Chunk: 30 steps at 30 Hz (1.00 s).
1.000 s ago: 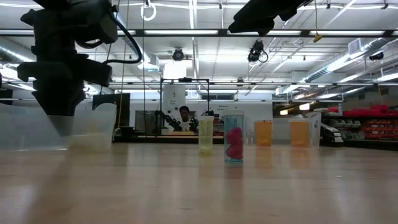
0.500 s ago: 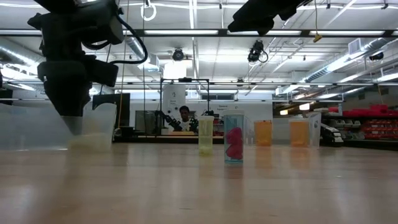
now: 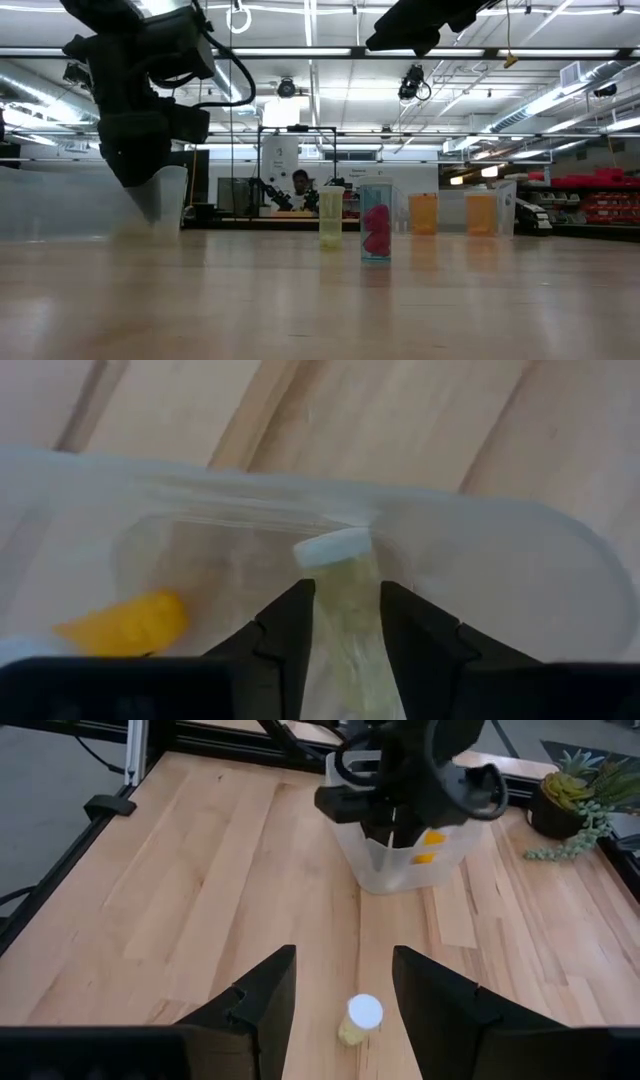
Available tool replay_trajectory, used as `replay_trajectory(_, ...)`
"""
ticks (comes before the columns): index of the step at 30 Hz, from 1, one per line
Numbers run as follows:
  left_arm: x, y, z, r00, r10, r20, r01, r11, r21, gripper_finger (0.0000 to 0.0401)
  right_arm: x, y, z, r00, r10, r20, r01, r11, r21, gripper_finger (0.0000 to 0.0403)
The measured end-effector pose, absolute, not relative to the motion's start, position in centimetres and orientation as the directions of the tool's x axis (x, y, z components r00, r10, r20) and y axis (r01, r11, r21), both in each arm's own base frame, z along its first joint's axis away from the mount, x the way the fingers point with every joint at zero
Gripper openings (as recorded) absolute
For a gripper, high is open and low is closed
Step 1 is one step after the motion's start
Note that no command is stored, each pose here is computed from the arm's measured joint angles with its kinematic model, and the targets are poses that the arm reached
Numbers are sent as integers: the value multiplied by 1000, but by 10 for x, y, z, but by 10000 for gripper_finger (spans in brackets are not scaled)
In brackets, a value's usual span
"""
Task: Pick and place medicine bottles into bin by pill shape (circle, oval)
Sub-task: Adjust the small yellow pill bottle in the left transparent bin
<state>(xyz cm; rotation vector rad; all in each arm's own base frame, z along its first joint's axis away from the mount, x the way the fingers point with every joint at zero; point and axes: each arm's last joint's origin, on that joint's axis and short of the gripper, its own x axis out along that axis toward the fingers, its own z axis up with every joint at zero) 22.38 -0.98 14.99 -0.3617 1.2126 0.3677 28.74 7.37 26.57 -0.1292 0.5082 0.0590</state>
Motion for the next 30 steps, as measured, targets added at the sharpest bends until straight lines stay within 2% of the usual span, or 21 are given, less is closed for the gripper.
replay_trajectory(7, 226, -10, 147, 314, 84, -946, -435, 898, -65, 121, 288, 74, 266, 873, 24, -487, -88, 990, -108, 174)
replay_trajectory(14, 226, -13, 147, 316, 86, -945, -346, 938, -30, 117, 287, 74, 266, 873, 24, -487, -88, 990, -109, 174)
replay_trajectory(30, 221, -13, 159, 366, 71, -928, -316, 947, -53, 91, 288, 74, 266, 873, 24, -488, -88, 990, -108, 174)
